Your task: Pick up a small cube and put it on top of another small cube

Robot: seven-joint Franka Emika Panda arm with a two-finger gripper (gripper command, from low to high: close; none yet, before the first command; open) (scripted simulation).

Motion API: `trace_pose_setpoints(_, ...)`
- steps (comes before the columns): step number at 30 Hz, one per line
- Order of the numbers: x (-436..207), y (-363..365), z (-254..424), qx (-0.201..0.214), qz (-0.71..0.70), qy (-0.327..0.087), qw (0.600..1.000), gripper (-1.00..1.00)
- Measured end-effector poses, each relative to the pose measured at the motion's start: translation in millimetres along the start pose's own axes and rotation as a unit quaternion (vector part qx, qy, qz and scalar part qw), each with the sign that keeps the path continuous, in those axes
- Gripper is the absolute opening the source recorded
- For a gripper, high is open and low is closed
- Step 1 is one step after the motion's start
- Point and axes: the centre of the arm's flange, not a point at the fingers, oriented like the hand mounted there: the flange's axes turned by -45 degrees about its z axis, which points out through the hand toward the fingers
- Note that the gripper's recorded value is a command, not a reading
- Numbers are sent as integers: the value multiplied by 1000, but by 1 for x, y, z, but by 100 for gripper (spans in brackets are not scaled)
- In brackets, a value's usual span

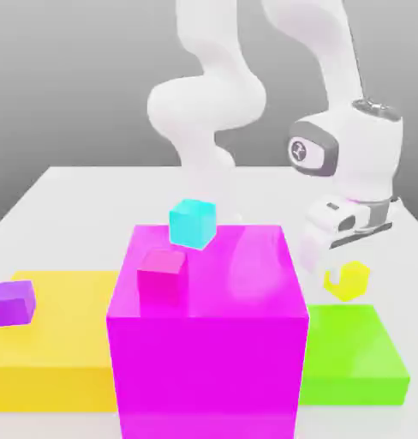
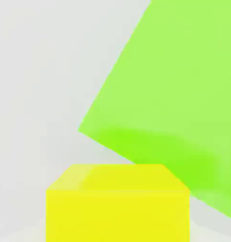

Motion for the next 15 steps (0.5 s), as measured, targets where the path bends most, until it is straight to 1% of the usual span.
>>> trace_pose_setpoints(4, 47, 65, -60, 3, 7, 20, 1000, -100)
trace_pose_setpoints(7, 64, 125, -107, 3, 21, 30, 999, -100)
trace_pose_setpoints(11, 56, 207, -162, -2, 61, 24, 998, -100)
trace_pose_setpoints(15, 24, 285, -219, -5, 106, 15, 994, -100)
